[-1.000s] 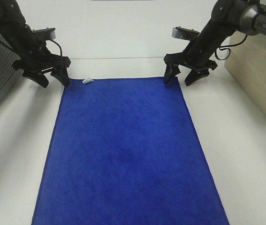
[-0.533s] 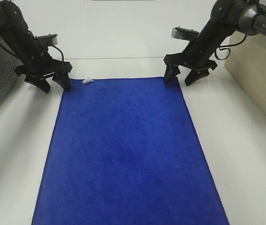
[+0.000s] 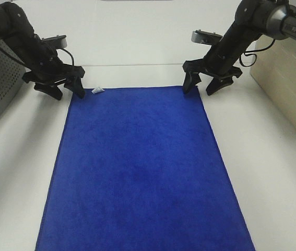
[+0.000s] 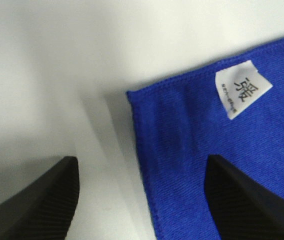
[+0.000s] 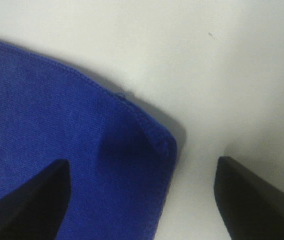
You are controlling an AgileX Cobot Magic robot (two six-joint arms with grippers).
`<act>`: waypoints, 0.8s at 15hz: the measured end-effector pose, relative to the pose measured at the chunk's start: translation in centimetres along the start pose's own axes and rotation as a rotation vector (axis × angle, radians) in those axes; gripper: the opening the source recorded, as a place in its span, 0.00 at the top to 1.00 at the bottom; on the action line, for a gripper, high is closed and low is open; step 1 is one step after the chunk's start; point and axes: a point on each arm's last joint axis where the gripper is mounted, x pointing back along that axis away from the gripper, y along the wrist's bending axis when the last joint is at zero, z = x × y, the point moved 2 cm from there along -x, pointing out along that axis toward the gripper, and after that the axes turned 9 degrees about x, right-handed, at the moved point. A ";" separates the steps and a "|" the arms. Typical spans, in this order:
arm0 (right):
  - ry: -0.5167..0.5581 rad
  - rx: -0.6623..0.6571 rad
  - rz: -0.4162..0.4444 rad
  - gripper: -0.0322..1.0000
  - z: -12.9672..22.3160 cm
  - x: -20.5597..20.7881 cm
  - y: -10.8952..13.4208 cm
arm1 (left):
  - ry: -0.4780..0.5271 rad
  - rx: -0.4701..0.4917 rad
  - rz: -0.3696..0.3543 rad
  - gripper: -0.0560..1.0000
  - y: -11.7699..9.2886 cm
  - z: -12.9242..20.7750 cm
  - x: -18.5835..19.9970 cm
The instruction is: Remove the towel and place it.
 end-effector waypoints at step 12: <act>-0.092 0.033 -0.079 0.47 -1.4 -2.1 2.7 | -0.063 -0.091 0.084 0.37 -6.4 0.6 -3.1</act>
